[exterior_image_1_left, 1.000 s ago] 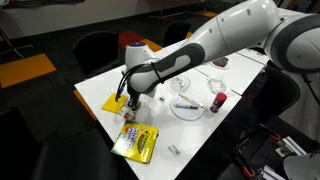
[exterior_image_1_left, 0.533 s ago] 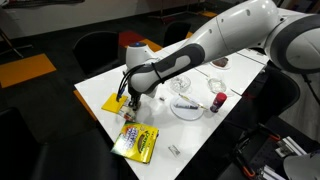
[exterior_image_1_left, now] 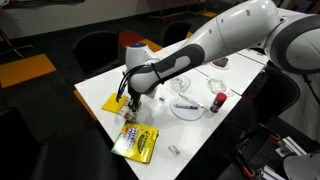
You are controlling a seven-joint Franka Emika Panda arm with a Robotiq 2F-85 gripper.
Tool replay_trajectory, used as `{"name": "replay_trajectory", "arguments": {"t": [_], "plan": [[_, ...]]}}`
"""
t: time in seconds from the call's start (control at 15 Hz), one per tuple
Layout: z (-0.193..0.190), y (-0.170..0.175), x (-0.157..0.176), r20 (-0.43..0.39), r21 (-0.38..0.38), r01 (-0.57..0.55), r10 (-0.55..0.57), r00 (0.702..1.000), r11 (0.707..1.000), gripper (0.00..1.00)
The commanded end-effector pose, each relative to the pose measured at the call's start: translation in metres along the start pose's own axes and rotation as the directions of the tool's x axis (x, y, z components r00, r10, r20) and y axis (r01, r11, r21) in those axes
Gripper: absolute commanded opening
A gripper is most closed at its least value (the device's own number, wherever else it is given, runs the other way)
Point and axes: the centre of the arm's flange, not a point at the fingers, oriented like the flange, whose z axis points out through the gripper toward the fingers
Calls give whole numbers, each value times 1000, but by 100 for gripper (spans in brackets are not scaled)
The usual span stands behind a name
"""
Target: Pick up one pen and put it on the table
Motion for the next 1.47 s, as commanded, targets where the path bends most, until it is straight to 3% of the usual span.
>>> {"name": "replay_trajectory", "arguments": {"t": [0.0, 0.2, 0.4, 0.87, 1.4], "plan": [[-12, -5, -4, 18, -17, 1, 0, 1000, 1000, 30], [-13, -6, -3, 15, -20, 2, -1, 1000, 1000, 22], [-15, -6, -3, 13, -23, -2, 2, 1000, 1000, 21], [-26, -2, -3, 0, -41, -16, 16, 1000, 999, 40], [-21, 2, -4, 10, -37, -28, 29, 1000, 999, 32]]}}
